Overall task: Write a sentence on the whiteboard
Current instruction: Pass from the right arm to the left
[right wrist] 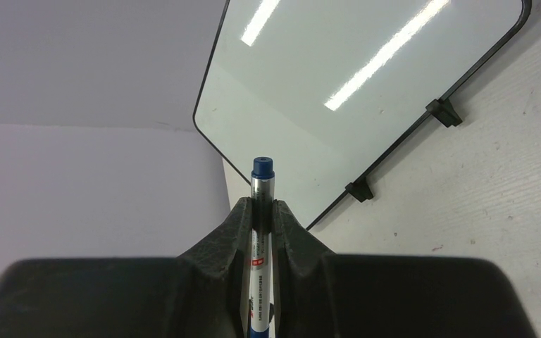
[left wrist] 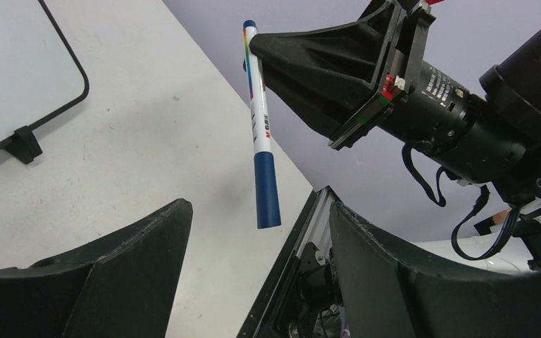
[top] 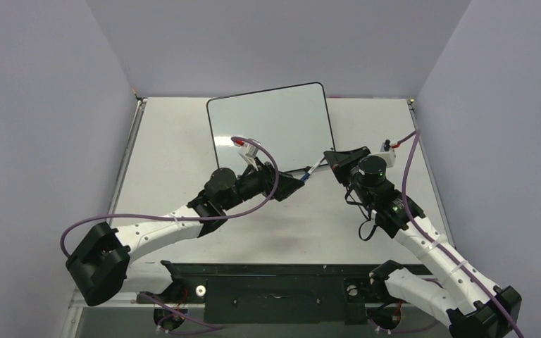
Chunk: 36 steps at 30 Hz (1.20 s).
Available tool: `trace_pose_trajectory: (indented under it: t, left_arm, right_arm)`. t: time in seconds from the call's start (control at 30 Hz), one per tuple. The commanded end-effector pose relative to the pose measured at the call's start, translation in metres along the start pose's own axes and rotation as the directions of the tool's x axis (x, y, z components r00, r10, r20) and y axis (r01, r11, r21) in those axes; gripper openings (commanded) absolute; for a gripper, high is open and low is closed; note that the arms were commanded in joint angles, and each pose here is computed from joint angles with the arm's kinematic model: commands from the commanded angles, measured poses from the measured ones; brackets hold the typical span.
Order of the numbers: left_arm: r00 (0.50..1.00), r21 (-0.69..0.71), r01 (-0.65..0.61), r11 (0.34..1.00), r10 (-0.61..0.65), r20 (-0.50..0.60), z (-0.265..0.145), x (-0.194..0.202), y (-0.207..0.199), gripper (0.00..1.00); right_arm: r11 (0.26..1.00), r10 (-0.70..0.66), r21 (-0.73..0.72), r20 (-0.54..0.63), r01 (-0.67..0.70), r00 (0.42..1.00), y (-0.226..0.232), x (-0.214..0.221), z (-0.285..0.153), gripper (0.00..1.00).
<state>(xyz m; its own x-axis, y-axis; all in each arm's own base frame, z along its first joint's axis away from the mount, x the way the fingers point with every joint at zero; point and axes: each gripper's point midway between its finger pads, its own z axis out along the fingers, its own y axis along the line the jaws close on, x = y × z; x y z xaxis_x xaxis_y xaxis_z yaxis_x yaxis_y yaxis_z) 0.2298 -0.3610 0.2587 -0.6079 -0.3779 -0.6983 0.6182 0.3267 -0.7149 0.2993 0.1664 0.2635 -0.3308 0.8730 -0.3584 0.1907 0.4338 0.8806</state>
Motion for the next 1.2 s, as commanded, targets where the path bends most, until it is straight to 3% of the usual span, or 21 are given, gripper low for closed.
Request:
trace_pose_trajectory:
  t: [0.0, 0.5, 1.0, 1.17]
  left_arm:
    - [0.995, 0.072, -0.037, 0.997, 0.031, 0.093, -0.002, -0.027, -0.025, 0.68]
    - [0.994, 0.100, -0.010, 0.995, -0.001, 0.106, 0.023, -0.026, -0.025, 0.54]
    - [0.996, 0.134, -0.010, 0.991, -0.001, 0.087, 0.037, -0.022, -0.034, 0.32]
    - [0.997, 0.133, -0.006, 0.991, -0.003, 0.072, 0.039, -0.019, -0.034, 0.00]
  right_arm:
    - [0.998, 0.037, -0.061, 0.016, -0.036, 0.999, 0.015, -0.007, -0.005, 0.00]
    - [0.995, 0.061, -0.085, 0.026, -0.058, 0.998, 0.023, -0.011, -0.009, 0.00]
    - [0.992, 0.071, -0.102, 0.017, -0.069, 0.997, 0.020, -0.007, -0.007, 0.00]
    - [0.992, 0.068, -0.103, 0.021, -0.066, 0.997, 0.018, -0.008, -0.009, 0.00]
